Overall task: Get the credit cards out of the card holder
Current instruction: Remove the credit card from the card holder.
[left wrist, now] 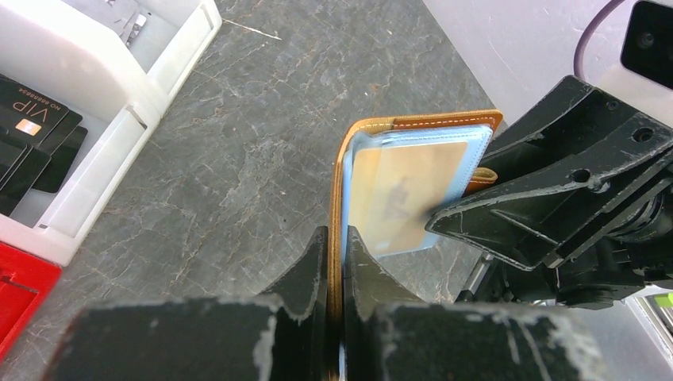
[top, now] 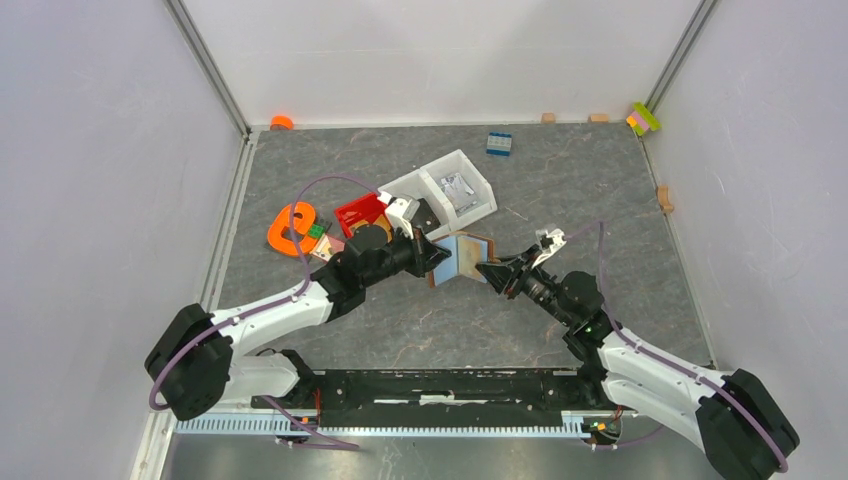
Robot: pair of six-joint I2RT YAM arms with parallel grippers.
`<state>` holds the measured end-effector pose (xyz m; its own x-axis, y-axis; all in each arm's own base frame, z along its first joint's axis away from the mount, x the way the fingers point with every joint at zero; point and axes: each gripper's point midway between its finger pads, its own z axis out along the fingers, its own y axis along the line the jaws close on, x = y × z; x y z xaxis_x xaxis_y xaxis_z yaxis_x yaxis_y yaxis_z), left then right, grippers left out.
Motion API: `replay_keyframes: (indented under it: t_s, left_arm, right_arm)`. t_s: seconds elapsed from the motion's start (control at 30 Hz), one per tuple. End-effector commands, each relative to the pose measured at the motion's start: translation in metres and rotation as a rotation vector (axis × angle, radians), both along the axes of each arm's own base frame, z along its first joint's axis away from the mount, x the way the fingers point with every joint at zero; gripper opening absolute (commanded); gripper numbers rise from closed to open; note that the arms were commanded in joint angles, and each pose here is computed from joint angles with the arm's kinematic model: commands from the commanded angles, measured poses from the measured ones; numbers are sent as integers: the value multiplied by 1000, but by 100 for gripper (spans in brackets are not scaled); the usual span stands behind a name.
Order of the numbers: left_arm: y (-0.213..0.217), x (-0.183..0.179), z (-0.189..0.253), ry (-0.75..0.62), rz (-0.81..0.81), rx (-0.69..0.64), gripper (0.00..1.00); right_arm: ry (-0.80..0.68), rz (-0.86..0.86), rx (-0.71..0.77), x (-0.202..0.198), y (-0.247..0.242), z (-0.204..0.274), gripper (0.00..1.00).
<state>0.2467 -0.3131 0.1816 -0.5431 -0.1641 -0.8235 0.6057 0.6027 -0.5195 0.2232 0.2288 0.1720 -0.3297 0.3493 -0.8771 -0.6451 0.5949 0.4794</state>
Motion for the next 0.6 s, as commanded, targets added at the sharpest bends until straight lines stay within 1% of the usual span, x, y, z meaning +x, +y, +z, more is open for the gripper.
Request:
replay_keyframes:
  t_s: [0.0,0.03,0.2,0.27,0.3,0.37,0.4,0.47,0.57]
  left_arm:
    - [-1,8,21,-20,29,-57,2]
    - [0,9,20,-20,35,-53,2]
    - [3,15,13,4,67,-17,2]
    - [3,17,10,12,72,-10,2]
    - [3,17,10,15,72,-10,2]
    - [4,17,10,15,74,-12,2]
    - [4,17,11,12,74,-14,2]
    - [5,17,12,12,75,-17,2]
    - [5,16,13,14,77,-20,2]
  right_arm:
    - [-41,14,8,4,6,17,31]
    - [-41,17,9,4,6,17,32]
    - [-55,22,10,2,5,20,40]
    - [-54,-2,3,4,2,18,40]
    - [-58,-11,0,5,0,18,37]
    - [-61,-20,0,6,-2,19,28]
    - [-60,-19,-1,6,-1,18,26]
    - [-58,-16,-3,6,-1,18,24]
    - [-53,-16,-7,6,0,16,24]
